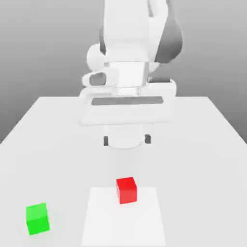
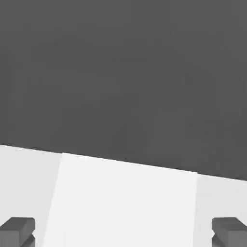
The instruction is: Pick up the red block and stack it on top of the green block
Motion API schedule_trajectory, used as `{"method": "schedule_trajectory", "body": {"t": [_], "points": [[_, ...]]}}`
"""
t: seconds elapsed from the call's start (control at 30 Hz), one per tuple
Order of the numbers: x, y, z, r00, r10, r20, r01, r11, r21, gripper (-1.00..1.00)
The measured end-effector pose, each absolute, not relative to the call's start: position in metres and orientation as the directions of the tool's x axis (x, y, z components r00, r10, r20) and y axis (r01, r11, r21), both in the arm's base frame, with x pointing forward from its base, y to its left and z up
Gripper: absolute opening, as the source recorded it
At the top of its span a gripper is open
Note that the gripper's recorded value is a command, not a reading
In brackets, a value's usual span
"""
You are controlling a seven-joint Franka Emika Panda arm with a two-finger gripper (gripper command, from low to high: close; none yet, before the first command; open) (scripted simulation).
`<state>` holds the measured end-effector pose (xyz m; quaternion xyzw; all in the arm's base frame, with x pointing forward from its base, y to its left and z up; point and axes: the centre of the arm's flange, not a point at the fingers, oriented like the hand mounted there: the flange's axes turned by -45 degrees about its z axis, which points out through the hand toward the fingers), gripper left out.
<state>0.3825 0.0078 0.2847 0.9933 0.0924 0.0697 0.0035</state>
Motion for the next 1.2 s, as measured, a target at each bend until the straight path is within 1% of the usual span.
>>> {"method": "schedule_trajectory", "body": {"t": [0.07, 0.1, 0.17, 0.3, 0.33, 0.57, 0.83, 1.07, 1.2], "points": [[0.359, 0.008, 0.233, 0.976, 0.210, 0.053, 0.210, -0.978, 0.009, 0.00], [0.352, 0.008, 0.213, 0.976, 0.218, 0.026, 0.218, -0.976, 0.005, 0.00], [0.346, 0.009, 0.187, 0.974, 0.227, 0.007, 0.227, -0.974, 0.001, 0.00], [0.342, 0.009, 0.150, 0.974, 0.227, 0.000, 0.227, -0.974, 0.001, 0.00], [0.342, 0.008, 0.145, 0.974, 0.227, 0.000, 0.227, -0.974, 0.000, -1.00], [0.342, 0.009, 0.146, 0.974, 0.227, 0.000, 0.227, -0.974, 0.000, -1.00], [0.346, 0.002, 0.206, 0.979, 0.203, 0.000, 0.203, -0.979, 0.000, -1.00], [0.404, -0.111, 0.229, 0.988, -0.154, -0.001, -0.154, -0.988, -0.007, -1.00], [0.422, -0.190, 0.241, 0.935, -0.355, -0.001, -0.355, -0.935, -0.004, -1.00]]}}
